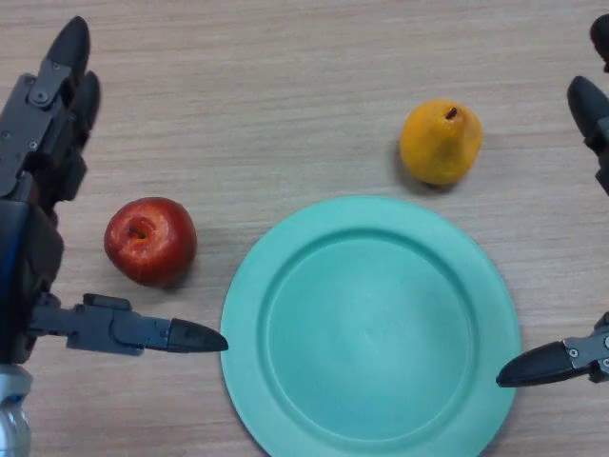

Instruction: Pick up the red apple and place it on the plate

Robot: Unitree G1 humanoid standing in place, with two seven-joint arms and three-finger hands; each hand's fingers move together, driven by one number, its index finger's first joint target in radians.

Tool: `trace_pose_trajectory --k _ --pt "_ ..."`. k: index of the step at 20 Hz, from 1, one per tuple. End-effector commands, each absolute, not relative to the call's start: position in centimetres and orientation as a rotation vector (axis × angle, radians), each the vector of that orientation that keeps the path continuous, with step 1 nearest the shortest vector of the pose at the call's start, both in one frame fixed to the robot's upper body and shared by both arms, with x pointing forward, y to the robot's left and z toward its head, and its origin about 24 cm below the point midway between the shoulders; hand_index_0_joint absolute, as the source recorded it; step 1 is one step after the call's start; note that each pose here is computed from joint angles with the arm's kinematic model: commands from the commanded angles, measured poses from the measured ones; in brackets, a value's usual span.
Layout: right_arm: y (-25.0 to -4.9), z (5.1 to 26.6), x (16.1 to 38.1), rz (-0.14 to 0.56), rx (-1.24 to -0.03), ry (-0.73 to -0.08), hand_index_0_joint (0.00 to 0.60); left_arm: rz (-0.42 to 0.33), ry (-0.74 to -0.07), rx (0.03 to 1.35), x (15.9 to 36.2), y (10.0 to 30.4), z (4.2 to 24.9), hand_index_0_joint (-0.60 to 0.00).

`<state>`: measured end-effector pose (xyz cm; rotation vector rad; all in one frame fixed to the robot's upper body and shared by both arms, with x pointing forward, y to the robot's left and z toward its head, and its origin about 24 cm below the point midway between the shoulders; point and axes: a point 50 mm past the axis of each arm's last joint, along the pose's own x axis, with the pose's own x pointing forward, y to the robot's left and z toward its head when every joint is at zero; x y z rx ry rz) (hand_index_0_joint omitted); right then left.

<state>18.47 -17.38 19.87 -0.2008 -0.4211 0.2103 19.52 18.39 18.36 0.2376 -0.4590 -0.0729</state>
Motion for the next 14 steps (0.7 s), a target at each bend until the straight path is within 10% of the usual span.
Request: trace_pose_trajectory --k 1,14 --pt "-17.4 22.2 17.2 0.193 -0.251 -0.628 0.0 -0.078 -0.624 0.25 18.3 18.7 20.7 0.0" --pt "-17.4 21.9 17.6 0.175 -0.183 -0.611 0.0 -0.022 -0.534 0.331 21.7 21.7 17.6 0.0"
